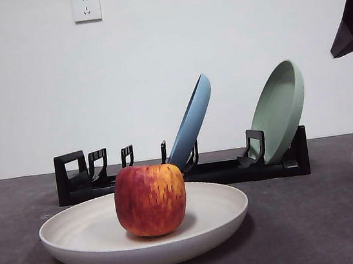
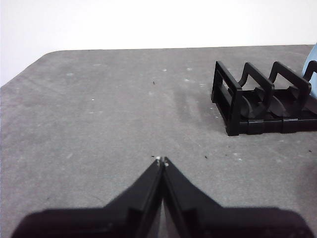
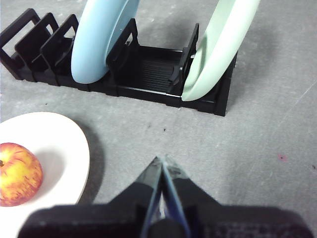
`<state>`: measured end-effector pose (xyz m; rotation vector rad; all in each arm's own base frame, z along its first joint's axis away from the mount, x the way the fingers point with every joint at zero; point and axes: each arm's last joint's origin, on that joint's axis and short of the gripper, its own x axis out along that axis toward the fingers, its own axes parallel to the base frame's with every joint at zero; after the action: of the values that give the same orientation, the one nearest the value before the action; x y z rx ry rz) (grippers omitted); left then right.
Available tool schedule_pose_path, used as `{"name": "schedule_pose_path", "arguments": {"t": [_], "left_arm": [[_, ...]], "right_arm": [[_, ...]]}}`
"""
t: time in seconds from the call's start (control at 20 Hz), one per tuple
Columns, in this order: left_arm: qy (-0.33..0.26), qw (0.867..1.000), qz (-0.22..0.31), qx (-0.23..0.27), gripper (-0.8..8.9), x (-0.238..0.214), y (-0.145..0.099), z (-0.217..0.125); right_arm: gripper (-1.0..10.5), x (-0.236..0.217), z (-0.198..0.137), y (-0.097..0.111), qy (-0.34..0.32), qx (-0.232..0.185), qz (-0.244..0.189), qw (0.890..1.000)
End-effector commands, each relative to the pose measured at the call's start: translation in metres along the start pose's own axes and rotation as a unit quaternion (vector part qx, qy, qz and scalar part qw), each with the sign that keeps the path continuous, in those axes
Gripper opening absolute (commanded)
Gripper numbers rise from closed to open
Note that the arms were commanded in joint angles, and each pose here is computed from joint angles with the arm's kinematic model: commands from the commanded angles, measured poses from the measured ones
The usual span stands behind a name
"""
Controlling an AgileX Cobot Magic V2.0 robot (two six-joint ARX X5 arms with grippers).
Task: Take the yellow plate from the plate rack,put the plate on the table,take the apple from the table,put the apple in the plate
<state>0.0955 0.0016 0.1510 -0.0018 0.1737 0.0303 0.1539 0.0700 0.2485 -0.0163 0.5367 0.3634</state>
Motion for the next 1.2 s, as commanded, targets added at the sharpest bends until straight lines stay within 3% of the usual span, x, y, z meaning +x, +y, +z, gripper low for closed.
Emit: {"name": "schedule_pose_path", "arguments": {"t": [0.05,0.7,0.85,1.0,1.2], "left_arm": [[0.005,1.000,0.002,-0.002,-0.03,0.001,0.000,-0.004],[0.005,1.000,0.002,-0.002,-0.03,0.001,0.000,-0.004],[0.005,1.000,0.002,-0.002,-0.03,0.001,0.000,-0.004],[0.005,1.000,0.002,-0.002,-0.03,0.001,0.000,-0.004],[0.005,1.000,0.002,-0.003,-0.03,0.001,0.000,-0.004]], "right_arm": [[-0.1,0.000,0.000,0.000,-0.002,0.005,-0.001,1.000],[-0.1,-0.009,0.000,-0.002,-0.013,0.006,-0.012,1.000],[-0.1,-0.021,-0.001,-0.006,-0.048,-0.032,-0.025,0.998],[-0.1,-0.027,-0.027,-0.019,-0.115,-0.025,-0.053,0.992],[0.0,-0.028,-0.075,-0.033,-0.169,0.003,-0.053,0.984]]}}
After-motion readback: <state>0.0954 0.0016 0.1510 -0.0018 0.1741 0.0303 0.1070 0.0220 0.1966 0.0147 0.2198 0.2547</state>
